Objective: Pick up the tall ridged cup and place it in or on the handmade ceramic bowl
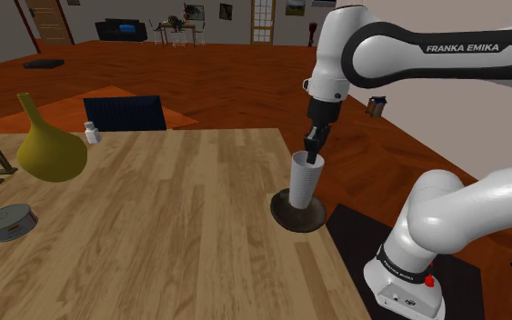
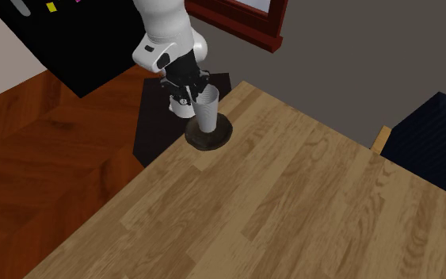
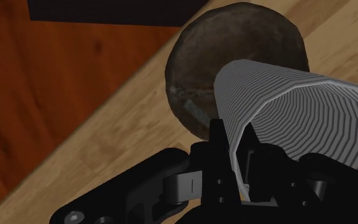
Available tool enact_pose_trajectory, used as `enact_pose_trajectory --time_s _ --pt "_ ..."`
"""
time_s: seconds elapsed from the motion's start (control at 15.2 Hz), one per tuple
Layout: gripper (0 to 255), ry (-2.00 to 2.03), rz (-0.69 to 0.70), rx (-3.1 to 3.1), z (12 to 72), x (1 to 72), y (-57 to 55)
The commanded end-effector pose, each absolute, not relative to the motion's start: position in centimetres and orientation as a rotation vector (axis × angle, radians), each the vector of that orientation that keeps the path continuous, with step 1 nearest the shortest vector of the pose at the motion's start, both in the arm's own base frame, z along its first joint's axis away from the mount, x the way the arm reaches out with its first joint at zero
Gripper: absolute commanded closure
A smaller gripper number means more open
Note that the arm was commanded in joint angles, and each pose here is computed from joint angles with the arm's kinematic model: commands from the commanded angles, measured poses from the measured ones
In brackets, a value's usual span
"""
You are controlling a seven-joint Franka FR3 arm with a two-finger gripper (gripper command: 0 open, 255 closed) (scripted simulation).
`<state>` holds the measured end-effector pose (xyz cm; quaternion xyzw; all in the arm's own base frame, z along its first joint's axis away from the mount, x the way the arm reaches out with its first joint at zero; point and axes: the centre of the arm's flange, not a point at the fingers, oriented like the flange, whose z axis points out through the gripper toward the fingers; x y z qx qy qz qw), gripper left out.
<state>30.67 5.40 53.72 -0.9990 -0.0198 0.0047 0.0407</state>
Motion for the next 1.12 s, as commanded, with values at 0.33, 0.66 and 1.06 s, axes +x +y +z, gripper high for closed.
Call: enact_pose_trajectory --time_s 0.33,0.66,1.06 --pt "255 -0.060 0.013 -3.059 52.4 30.7 5.5" --pt "0 -0.060 0.013 -3.059 52.4 30.7 5.5" --pt "0 -0.060 0.013 -3.059 55.1 30.7 5.3"
